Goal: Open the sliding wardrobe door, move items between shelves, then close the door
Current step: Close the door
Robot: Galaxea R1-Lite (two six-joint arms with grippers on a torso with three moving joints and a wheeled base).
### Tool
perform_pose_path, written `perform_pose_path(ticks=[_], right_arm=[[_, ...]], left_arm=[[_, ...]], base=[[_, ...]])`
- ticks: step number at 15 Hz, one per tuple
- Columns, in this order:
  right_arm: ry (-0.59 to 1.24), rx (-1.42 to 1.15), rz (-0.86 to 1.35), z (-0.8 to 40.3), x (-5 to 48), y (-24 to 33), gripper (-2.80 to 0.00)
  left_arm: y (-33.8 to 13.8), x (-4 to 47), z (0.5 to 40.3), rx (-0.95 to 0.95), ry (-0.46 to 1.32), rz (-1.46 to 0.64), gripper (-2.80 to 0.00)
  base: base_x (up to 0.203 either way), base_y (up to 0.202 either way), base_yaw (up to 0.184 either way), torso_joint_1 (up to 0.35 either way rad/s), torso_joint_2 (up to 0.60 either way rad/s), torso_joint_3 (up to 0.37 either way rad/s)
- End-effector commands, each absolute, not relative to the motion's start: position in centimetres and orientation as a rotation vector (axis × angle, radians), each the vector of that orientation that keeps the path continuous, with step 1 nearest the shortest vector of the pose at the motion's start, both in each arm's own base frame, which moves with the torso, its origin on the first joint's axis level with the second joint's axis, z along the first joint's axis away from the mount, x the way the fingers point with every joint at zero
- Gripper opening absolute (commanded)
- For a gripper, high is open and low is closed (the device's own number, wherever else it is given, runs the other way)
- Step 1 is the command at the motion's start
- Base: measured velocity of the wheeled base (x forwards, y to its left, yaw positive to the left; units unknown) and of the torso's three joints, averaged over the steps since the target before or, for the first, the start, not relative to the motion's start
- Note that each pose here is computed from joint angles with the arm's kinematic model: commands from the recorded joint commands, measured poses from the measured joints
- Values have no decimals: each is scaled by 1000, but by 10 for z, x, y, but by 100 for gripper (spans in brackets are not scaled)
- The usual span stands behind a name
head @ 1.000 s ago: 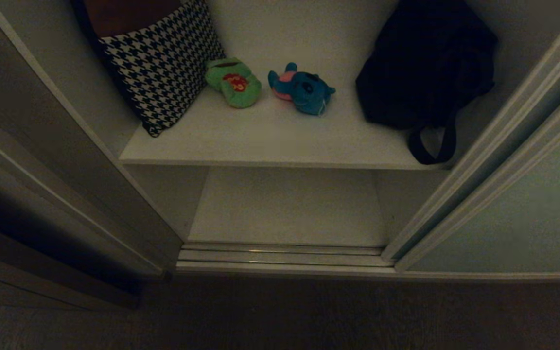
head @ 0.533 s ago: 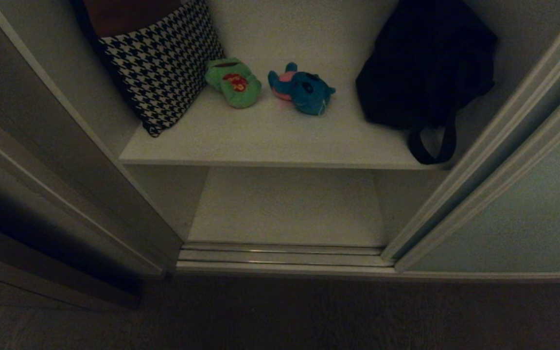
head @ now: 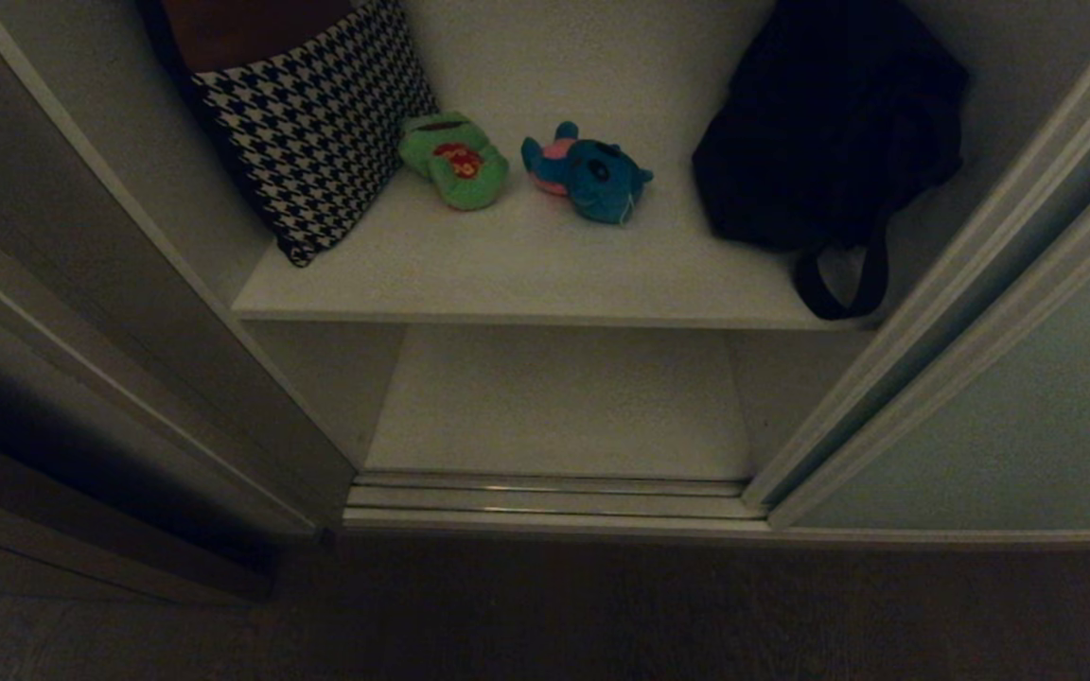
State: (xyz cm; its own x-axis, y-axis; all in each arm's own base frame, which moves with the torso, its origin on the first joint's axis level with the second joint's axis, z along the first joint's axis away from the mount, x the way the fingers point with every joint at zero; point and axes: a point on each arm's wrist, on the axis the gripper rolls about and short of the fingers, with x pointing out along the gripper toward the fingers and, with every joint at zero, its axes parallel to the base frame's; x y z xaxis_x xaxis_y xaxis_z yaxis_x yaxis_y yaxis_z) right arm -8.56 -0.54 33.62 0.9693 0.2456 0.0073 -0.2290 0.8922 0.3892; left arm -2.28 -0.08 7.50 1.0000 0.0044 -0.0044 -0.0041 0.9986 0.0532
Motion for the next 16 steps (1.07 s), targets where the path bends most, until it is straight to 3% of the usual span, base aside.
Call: perform_pose_path(ticks=[1, 7, 16], right_arm=[[71, 413, 242, 349, -57, -3, -280], [81, 472, 193, 372, -15, 3, -280], [130, 495, 213, 371, 43, -1, -280]], left_arm=[[-1, -23, 75, 54, 6, 4, -280], [-1, -23, 75, 54, 6, 4, -280], [-1, -23, 75, 54, 6, 4, -280]], base=[[0, 0, 0, 0, 0, 0], [0, 0, 0, 0, 0, 0], [0, 0, 0, 0, 0, 0]])
